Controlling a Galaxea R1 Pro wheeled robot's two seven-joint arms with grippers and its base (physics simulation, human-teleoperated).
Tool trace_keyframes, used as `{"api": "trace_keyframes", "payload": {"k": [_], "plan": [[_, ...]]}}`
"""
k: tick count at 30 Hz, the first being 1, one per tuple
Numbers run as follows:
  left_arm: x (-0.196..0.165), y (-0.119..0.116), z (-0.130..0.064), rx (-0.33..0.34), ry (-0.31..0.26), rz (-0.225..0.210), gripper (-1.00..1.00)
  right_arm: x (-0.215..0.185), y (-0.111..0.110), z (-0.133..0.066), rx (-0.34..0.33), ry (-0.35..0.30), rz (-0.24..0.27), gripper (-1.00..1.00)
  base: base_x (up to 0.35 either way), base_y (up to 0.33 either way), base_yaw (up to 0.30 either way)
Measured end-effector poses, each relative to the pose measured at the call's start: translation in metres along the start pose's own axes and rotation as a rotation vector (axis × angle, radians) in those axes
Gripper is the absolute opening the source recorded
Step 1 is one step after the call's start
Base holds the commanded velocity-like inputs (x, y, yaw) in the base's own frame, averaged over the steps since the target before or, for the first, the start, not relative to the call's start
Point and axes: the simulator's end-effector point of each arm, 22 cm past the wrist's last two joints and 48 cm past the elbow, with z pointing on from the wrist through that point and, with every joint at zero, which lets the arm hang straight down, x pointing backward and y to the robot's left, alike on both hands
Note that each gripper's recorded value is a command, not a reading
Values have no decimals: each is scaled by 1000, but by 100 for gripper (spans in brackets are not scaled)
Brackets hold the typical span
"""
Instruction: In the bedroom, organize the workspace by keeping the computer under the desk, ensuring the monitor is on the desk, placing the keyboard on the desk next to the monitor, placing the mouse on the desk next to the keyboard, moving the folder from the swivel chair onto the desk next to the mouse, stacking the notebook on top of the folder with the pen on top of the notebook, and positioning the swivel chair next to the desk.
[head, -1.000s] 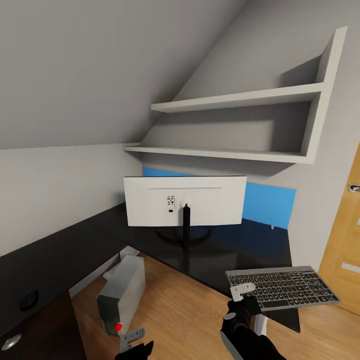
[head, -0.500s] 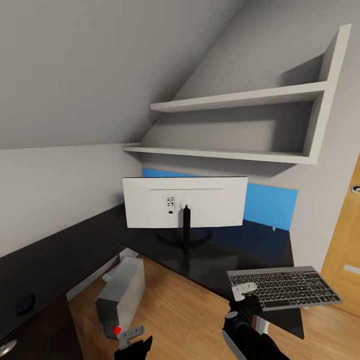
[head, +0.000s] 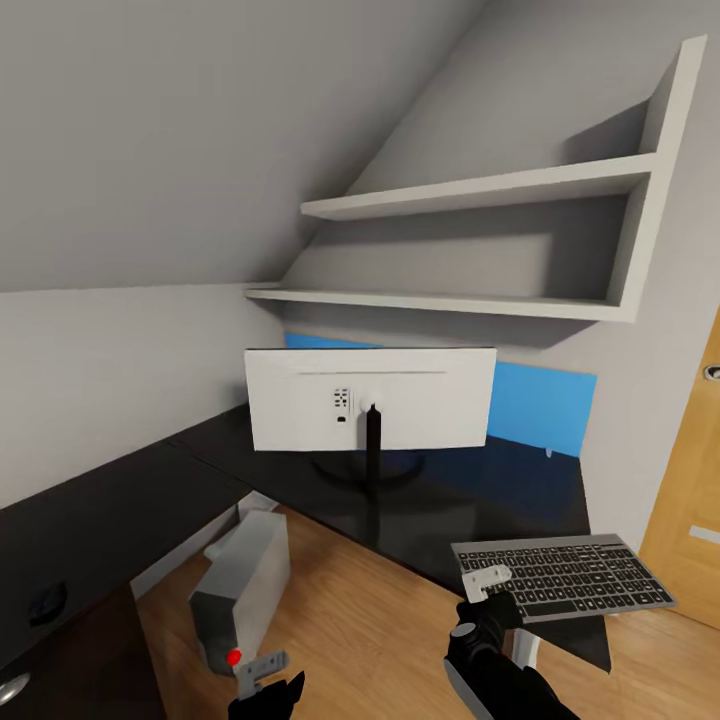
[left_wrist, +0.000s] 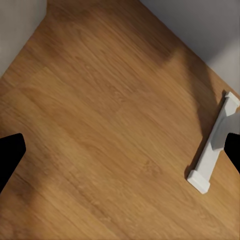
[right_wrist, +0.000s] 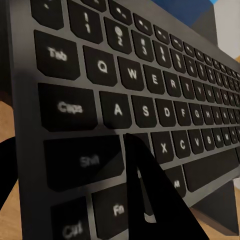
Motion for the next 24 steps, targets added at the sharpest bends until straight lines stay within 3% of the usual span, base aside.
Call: {"api": "trace_keyframes", "payload": {"k": [12,24], "plan": [[13,6,12,1,1,-1,100,14,12,9,-1,2,-1,-100,0,0,0],[27,14,24,1,1,-1,100,31,19,18,25,-3,-52,-100,0,0,0]]}}
